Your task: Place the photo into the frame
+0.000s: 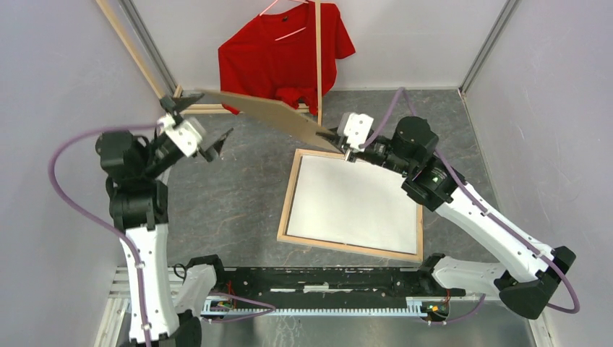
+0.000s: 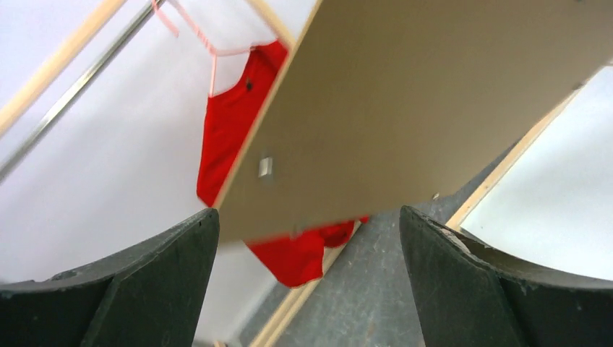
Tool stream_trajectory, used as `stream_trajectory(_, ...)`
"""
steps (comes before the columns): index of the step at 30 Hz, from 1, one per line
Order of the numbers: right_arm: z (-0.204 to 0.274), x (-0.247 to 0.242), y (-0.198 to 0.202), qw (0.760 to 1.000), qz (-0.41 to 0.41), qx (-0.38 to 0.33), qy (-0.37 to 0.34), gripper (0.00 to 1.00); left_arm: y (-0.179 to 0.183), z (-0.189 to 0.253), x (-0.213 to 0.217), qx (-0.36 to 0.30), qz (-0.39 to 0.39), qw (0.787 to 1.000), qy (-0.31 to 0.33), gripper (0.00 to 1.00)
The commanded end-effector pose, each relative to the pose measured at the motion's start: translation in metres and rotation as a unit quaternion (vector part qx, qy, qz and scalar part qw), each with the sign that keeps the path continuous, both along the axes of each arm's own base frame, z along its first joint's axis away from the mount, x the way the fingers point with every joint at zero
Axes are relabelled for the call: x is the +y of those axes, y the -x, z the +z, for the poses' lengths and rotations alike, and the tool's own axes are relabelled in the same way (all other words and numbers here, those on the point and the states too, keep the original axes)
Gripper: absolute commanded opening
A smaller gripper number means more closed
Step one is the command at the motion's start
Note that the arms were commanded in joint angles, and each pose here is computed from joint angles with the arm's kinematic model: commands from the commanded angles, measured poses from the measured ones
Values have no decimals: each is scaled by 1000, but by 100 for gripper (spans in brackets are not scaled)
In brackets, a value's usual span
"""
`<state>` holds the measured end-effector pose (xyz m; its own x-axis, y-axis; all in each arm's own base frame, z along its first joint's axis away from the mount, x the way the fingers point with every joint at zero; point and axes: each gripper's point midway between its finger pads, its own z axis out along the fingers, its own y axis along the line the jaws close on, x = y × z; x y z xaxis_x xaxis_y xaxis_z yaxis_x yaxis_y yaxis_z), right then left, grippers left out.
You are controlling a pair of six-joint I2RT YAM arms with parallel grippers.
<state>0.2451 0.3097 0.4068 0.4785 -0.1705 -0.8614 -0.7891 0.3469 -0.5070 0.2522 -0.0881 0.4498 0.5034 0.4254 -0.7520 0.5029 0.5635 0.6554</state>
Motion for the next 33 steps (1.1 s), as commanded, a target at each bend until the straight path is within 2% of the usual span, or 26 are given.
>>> stream_trajectory(1,95,-52,-21,977,-125,20,-172,0,-38,-9,19,122,62,987,80,100)
stream_trajectory(3,95,-67,-32,966,-157,69,-193,0,-37,-50,18,208,52,975,56,100)
stream_trajectory(6,89,-87,-39,951,-189,119,-212,0,-29,-107,13,308,37,949,54,100)
stream_trajectory(9,74,-105,-44,933,-225,157,-231,0,-19,-162,3,383,22,922,42,100)
stream_trajectory(13,46,-122,-49,914,-253,204,-241,0,-12,-225,-30,457,3,889,-23,100)
stream_trajectory(17,21,-144,-58,891,-287,240,-257,0,-20,-284,-57,519,17,849,-96,100)
stream_trajectory(20,10,-166,-65,873,-316,256,-268,0,-23,-314,-78,549,6,827,-121,100)
stream_trajectory(25,4,-189,-66,857,-343,255,-286,0,-30,-358,-102,585,3,800,-137,96)
stream_trajectory(33,9,-194,-74,852,-320,282,-305,0,-30,-399,-127,644,-14,754,-128,78)
